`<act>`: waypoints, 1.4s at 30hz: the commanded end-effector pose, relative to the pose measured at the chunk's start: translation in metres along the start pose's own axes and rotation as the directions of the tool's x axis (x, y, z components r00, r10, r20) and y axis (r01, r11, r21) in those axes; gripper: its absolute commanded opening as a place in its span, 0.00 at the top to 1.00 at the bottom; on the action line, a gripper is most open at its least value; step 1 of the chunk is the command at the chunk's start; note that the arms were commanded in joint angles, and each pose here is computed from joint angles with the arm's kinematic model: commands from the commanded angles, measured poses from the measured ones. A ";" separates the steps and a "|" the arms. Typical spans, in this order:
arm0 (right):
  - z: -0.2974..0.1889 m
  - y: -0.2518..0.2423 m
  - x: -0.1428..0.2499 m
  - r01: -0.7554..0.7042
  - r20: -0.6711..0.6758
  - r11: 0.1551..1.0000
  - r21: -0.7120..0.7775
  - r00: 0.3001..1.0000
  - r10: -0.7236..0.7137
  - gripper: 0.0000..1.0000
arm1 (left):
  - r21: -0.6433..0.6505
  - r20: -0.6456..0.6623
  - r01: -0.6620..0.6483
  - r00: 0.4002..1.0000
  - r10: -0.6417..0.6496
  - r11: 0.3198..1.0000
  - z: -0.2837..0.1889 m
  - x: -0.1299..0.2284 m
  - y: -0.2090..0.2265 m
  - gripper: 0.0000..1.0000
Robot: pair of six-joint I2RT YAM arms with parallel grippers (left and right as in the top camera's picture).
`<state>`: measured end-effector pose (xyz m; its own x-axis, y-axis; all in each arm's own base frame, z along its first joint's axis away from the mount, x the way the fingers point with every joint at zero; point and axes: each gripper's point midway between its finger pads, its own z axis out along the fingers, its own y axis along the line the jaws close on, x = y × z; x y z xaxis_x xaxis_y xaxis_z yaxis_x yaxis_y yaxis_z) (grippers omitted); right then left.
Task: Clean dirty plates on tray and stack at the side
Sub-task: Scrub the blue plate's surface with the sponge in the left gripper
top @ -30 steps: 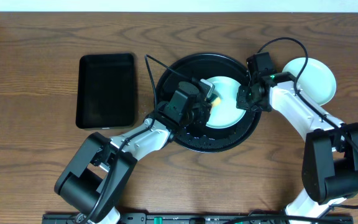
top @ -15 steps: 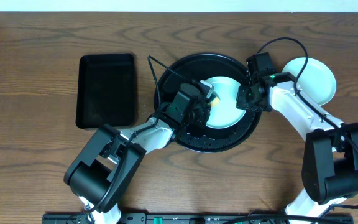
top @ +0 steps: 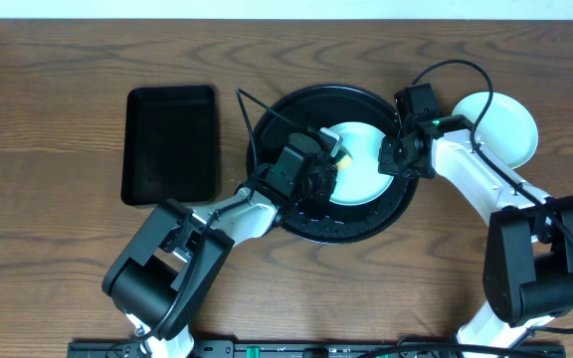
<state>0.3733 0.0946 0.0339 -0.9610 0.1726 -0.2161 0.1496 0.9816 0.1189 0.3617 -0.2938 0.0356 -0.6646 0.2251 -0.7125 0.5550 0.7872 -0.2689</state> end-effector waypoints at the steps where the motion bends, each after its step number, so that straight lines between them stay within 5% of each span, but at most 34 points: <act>1: -0.003 0.004 0.001 0.031 0.009 0.999 0.006 0.999 -0.031 0.99 | -0.001 0.003 -0.001 1.000 0.001 1.000 0.003 0.000 -0.003 0.92; 42: -0.002 0.005 0.003 0.028 0.004 1.000 0.007 1.000 -0.028 0.99 | -0.107 0.049 -0.020 0.998 0.025 0.994 0.017 -0.001 0.020 0.92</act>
<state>0.3722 0.0977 0.0338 -0.9627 0.1634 -0.2158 0.1409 0.9832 0.1159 0.3750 -0.2916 0.0243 -0.6354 0.2142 -0.7418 0.5247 0.8246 -0.2113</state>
